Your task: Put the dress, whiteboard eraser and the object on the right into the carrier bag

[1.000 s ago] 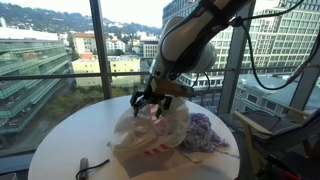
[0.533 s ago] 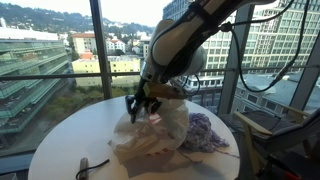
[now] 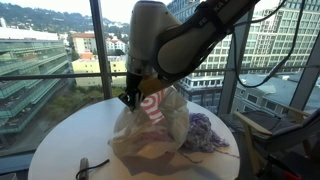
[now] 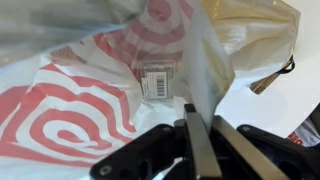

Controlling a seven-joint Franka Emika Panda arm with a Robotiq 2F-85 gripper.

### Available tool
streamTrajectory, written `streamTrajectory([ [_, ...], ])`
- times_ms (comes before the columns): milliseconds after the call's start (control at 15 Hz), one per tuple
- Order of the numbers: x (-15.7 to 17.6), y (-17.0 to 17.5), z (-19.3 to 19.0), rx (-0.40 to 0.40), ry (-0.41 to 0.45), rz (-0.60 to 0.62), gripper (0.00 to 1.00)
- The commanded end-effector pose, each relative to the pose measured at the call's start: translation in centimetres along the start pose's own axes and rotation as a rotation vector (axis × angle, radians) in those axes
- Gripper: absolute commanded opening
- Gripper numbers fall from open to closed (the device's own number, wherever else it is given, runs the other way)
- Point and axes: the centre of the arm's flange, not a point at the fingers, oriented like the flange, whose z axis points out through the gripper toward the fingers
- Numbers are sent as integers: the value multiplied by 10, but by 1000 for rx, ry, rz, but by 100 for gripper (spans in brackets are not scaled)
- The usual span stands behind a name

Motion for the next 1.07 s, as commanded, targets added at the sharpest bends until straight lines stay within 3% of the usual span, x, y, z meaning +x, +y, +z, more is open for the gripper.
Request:
streamTrajectory([
  [0, 21, -36, -8, -43, 50, -96, 9],
  [200, 24, -60, -6, -106, 80, -218, 6],
  [533, 26, -92, -1, -278, 136, -493, 8],
  [667, 27, -105, -1, -325, 200, -575, 6],
  [800, 32, -116, -3, -337, 286, -618, 1],
  [1000, 39, -129, -12, -278, 364, -587, 1],
])
